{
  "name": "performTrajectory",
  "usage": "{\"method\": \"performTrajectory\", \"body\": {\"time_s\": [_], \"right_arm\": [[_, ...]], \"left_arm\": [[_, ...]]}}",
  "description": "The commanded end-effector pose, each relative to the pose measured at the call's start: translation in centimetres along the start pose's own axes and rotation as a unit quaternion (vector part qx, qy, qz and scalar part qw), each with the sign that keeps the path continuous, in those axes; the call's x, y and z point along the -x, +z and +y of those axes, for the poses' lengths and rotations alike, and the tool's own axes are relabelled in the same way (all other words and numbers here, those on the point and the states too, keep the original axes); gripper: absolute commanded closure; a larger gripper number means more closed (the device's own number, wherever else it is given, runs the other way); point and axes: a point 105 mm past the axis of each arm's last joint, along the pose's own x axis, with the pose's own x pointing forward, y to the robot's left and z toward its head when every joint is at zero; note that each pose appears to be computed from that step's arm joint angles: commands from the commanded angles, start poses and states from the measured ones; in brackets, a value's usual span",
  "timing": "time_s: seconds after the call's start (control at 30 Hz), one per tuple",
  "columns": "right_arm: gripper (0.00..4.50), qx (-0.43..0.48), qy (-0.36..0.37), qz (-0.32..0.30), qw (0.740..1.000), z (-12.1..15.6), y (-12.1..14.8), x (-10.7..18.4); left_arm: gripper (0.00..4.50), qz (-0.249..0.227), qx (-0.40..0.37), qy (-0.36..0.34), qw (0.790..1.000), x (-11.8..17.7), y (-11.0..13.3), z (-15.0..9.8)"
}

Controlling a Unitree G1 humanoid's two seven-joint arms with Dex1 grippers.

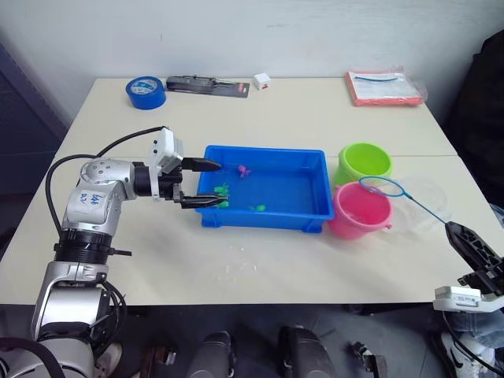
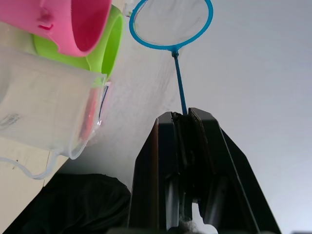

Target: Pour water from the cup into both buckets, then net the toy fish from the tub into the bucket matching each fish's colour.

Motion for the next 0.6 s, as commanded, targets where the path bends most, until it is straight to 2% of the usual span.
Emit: {"method": "performTrajectory", "body": {"time_s": [0.03,0.17,0.33,0.4,0.47,0.6], "right_arm": [[3.70,-0.012,-0.050,-0.027,0.998,-3.2,0.3,-2.7],[3.70,-0.050,-0.075,-0.059,0.994,-5.6,1.4,-6.4],[3.70,-0.188,-0.013,-0.100,0.977,-5.4,4.0,-10.6],[3.70,-0.264,0.048,-0.124,0.955,-4.8,5.3,-12.3],[3.70,-0.296,0.087,-0.145,0.940,-5.0,6.2,-13.5],[3.70,-0.416,0.168,-0.161,0.879,-5.5,6.8,-15.2]], "left_arm": [[0.00,-0.009,-0.021,0.000,1.000,0.4,1.0,-0.1],[0.00,-0.012,-0.020,0.007,1.000,0.5,1.1,0.2],[0.00,-0.009,-0.015,0.037,0.999,1.5,0.9,0.7],[0.00,-0.007,-0.009,0.059,0.998,2.2,0.9,1.0],[0.00,0.001,-0.011,0.073,0.997,2.9,0.8,1.1],[0.00,0.014,0.003,0.108,0.994,4.3,0.3,1.1]]}}
